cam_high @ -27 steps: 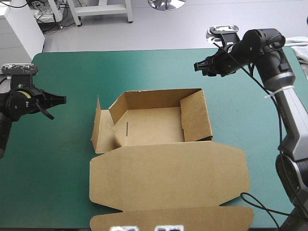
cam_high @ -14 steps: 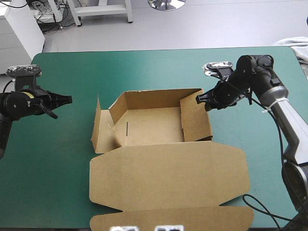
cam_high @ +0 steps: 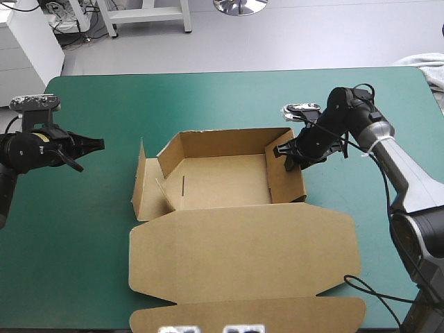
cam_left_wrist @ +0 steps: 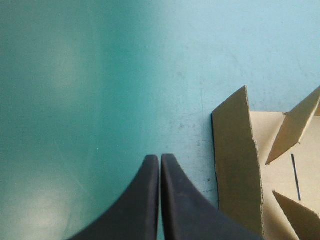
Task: Fold the box
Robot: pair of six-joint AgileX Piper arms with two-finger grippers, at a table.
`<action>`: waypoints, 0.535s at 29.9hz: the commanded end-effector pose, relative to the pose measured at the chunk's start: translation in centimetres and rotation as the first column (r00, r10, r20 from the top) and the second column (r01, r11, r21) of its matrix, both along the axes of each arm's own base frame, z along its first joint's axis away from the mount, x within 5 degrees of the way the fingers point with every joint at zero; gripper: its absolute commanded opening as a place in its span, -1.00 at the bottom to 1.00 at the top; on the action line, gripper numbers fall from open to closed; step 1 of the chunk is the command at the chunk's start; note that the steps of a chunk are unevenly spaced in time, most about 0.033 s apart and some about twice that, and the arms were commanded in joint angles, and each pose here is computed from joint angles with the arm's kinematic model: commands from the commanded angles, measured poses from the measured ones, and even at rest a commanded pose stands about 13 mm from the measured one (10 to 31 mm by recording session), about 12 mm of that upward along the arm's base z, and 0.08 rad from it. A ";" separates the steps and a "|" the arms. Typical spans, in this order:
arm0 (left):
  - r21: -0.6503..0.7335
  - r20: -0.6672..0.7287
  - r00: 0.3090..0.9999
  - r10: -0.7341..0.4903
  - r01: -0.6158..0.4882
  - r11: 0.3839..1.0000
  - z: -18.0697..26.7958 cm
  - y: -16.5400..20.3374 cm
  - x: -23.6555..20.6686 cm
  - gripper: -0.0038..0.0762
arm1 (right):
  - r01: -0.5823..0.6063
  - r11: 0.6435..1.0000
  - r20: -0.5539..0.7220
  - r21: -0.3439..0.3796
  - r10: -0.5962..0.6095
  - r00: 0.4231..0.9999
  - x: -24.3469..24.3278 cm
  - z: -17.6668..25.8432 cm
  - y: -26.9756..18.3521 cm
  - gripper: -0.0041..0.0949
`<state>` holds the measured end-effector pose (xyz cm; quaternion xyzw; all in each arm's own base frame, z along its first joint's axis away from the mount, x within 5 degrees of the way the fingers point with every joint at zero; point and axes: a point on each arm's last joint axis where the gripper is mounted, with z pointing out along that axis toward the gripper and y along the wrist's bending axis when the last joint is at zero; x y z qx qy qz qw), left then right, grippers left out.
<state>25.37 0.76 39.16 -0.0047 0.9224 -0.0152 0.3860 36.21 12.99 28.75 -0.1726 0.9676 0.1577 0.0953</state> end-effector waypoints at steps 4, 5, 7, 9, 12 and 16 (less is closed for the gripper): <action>0.003 0.094 0.996 0.000 -0.001 1.000 1.7 0.0 -0.4 -0.92 | -0.014 1.000 -0.043 0.019 0.015 0.999 0.4 -0.6 0.3 -0.51; 0.001 0.094 0.996 0.002 -0.002 1.000 1.7 0.0 -0.4 -0.92 | -0.014 1.000 -0.046 0.021 0.015 0.999 0.4 -0.7 0.3 -0.58; -0.003 0.094 0.996 0.006 -0.006 1.000 1.7 0.0 -0.4 -0.92 | -0.011 1.000 -0.042 0.024 0.012 0.999 0.5 -0.8 0.4 -0.77; -0.017 0.100 0.995 0.019 -0.017 1.000 1.8 0.0 -0.4 -0.92 | -0.002 0.999 -0.031 0.035 0.003 1.000 0.6 -0.7 0.4 -0.96; -0.035 0.110 0.993 0.036 -0.032 0.999 1.9 0.0 -0.3 -0.92 | 0.007 0.997 0.002 0.071 -0.007 1.000 0.5 0.1 0.6 -0.95; -0.042 0.121 0.992 0.043 -0.038 0.998 2.0 0.0 -0.2 -0.92 | 0.021 0.992 0.086 0.123 -0.032 0.996 0.1 2.3 0.6 -0.95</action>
